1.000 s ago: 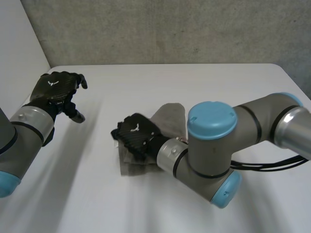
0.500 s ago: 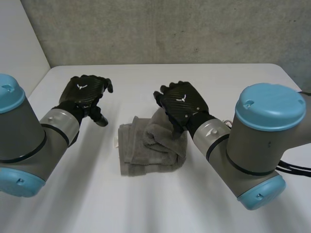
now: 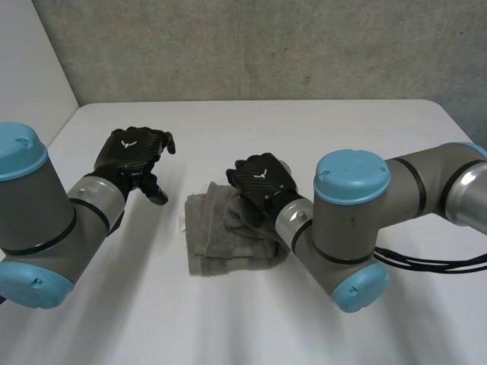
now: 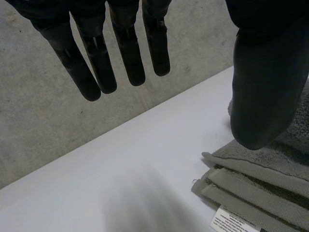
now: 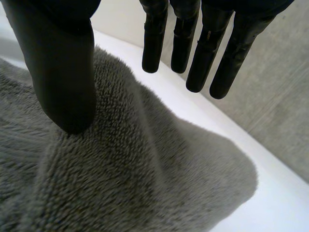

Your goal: Fold the towel.

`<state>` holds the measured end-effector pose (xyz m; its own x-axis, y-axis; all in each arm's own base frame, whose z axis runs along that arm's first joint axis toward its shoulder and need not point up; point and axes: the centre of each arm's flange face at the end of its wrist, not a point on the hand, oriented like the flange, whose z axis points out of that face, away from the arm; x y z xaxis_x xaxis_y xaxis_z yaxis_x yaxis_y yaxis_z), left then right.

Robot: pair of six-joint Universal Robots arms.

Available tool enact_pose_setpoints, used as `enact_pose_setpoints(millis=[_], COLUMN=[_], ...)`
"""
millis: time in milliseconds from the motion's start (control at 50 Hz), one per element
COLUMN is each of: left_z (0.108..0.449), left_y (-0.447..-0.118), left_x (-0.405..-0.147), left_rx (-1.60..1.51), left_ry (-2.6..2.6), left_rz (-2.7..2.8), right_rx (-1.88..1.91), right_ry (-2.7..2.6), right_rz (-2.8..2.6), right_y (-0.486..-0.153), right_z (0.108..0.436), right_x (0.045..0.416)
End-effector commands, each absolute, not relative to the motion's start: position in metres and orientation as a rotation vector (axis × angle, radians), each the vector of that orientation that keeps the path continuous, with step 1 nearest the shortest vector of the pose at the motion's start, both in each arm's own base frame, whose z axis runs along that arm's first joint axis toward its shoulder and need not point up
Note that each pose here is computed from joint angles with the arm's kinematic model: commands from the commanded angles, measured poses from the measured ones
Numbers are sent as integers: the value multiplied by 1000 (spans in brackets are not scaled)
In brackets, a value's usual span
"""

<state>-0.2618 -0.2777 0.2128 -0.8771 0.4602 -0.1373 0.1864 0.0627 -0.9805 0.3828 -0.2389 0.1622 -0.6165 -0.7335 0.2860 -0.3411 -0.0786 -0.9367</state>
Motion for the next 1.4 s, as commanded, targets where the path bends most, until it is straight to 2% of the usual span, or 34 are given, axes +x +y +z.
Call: enact_pose_setpoints(millis=[20,360,520,580,720,800,880,980,1080,1120,1180,1240,1360,1400], left_z=[213,212,221,224,242,242,241,239,238,237,237,237,236,232], left_y=[-278,-277,-283,-286,-292,-292,-291,-292,-293,-293,-293,-292,-288,-286], left_x=[-262,-261,-256,-253,-240,-239,-239,-239,-239,-239,-239,-241,-245,-248], left_rx=[-657,-658,-633,-619,-570,-554,-547,-547,-549,-547,-546,-550,-533,-512], left_ry=[-2124,-2128,-2115,-2116,-2091,-2090,-2091,-2098,-2100,-2100,-2103,-2098,-2087,-2087], left_rz=[1904,1899,1939,1956,2028,2022,2014,2009,2004,2004,2003,2002,1976,1943], right_rx=[-1104,-1105,-1159,-1190,-1384,-1434,-1479,-1513,-1513,-1493,-1478,-1401,-1299,-1209], right_ry=[1943,1938,1773,1746,1575,1533,1550,1569,1557,1532,1526,1591,1718,1811], right_rz=[-1651,-1632,-1617,-1584,-1498,-1486,-1420,-1397,-1425,-1474,-1498,-1545,-1575,-1601], right_y=[-239,-238,-221,-215,-183,-177,-170,-169,-170,-171,-171,-174,-179,-191], right_z=[152,147,173,172,165,161,140,130,140,160,170,188,197,201], right_x=[386,390,401,403,412,416,419,418,416,414,411,400,384,368])
